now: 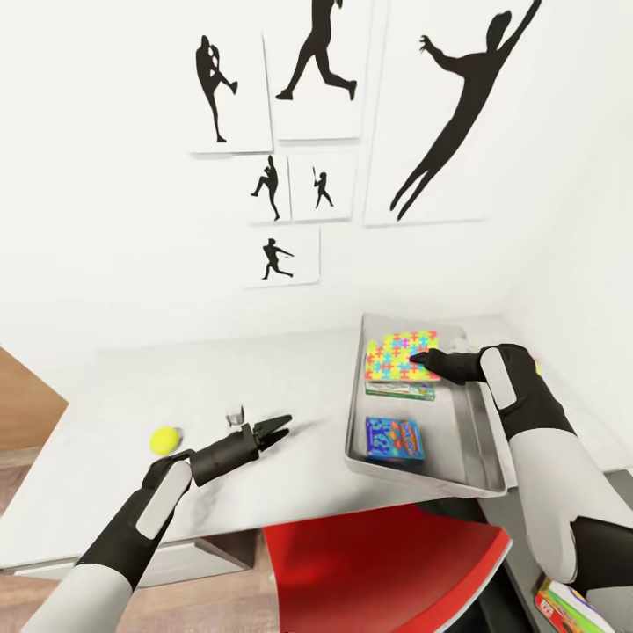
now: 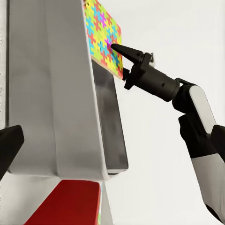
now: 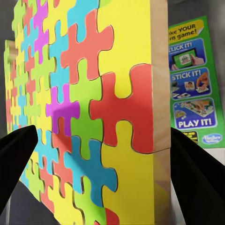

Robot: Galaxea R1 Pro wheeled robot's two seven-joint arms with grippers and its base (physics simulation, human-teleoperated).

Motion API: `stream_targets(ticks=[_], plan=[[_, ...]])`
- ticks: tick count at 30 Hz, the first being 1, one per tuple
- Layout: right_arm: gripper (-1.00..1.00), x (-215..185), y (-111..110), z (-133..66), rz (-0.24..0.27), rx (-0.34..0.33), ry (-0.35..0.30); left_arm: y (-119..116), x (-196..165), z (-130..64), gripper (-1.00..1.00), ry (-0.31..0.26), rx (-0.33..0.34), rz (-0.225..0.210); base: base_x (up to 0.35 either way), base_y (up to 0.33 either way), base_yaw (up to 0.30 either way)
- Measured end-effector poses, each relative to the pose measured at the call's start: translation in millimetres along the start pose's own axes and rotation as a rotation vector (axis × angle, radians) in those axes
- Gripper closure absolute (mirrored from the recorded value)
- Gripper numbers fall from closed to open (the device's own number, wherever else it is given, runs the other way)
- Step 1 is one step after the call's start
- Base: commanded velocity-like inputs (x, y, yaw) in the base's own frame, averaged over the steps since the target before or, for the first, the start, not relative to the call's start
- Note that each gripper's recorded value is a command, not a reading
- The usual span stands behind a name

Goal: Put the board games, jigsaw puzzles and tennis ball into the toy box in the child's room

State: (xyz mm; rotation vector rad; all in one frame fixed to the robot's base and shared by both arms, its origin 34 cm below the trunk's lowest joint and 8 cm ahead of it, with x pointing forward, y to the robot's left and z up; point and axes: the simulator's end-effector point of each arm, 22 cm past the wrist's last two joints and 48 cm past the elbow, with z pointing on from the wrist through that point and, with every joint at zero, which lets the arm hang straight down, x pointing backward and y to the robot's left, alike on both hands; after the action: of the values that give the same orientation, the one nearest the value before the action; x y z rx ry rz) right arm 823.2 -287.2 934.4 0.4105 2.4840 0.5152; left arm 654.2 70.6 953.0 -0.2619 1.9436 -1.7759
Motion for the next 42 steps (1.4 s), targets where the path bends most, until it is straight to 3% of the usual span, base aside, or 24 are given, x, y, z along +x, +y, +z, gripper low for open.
stream_targets(ticks=[17, 27, 42], plan=[[1.00, -4, -7, 8.7, 0.001, 0.027, -0.003, 10, 1, -0.2, -1.00, -0.009, 0.003, -0.032, 0.000, 0.000, 0.066], [1.00, -18, -11, 8.1, -0.002, 0.037, -0.062, 11, 2, -0.3, -1.00, -0.008, 0.002, -0.036, 0.000, 0.000, 0.011], [1.00, -21, -13, 9.0, -0.003, 0.040, -0.078, 13, 3, -0.5, -1.00, -0.008, -0.001, -0.041, 0.000, 0.000, 0.001]])
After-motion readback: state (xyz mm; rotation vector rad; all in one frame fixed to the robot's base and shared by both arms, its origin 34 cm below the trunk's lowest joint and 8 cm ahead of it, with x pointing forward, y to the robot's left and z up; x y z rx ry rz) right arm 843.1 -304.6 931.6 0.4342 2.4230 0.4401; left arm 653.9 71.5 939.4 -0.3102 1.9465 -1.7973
